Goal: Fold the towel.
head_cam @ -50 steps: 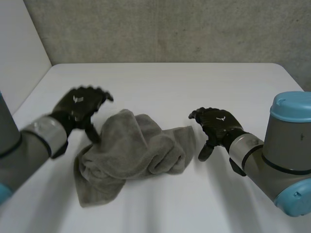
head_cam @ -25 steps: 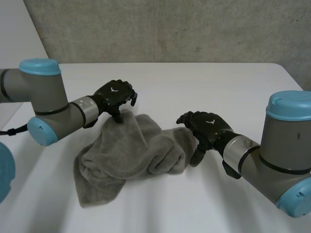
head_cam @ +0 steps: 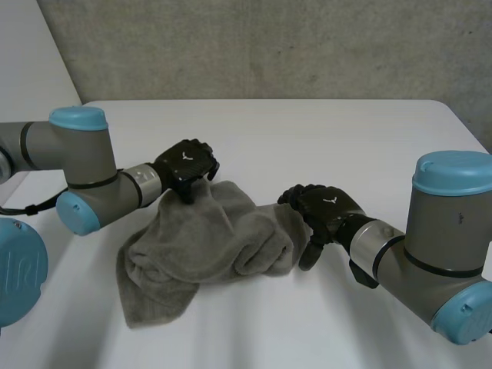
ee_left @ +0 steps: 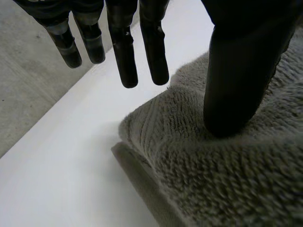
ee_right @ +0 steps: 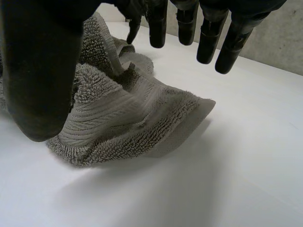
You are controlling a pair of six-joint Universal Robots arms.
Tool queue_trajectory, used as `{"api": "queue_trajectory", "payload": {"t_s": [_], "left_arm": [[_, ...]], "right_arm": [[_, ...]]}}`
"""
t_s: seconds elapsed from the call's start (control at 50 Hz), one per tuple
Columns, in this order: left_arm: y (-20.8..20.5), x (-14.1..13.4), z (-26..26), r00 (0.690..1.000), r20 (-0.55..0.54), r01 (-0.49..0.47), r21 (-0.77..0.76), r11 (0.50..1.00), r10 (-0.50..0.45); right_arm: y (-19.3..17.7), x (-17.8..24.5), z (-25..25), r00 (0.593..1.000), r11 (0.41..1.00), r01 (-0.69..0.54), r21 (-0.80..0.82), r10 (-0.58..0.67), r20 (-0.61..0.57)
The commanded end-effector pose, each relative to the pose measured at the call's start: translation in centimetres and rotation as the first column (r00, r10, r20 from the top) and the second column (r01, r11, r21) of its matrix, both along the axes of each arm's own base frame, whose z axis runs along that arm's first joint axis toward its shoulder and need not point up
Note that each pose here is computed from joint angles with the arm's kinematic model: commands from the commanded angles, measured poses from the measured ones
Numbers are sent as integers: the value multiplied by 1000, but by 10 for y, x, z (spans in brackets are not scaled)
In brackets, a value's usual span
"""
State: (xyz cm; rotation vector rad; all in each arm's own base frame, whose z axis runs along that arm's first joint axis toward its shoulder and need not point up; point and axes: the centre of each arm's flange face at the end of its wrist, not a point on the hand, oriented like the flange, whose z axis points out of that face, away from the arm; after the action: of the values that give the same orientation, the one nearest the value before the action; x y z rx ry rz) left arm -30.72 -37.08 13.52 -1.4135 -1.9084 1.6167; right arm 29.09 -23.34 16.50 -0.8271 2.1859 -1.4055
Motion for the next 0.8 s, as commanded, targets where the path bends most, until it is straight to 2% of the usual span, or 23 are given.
{"api": "queue_trajectory", "payload": {"t_s": [0.02,0.36,0.8], "left_arm": [[2,1,-4,998,52,25,-24,999,-23],[9,4,-13,989,134,68,-66,995,-59],[10,13,-2,988,152,18,-79,997,-6]], "right_arm": [[0,0,-1,1000,1000,-2,3,2,-1],[0,0,-4,1000,1000,-2,10,2,-5],[1,0,-5,1000,1000,-2,12,2,-6]]}}
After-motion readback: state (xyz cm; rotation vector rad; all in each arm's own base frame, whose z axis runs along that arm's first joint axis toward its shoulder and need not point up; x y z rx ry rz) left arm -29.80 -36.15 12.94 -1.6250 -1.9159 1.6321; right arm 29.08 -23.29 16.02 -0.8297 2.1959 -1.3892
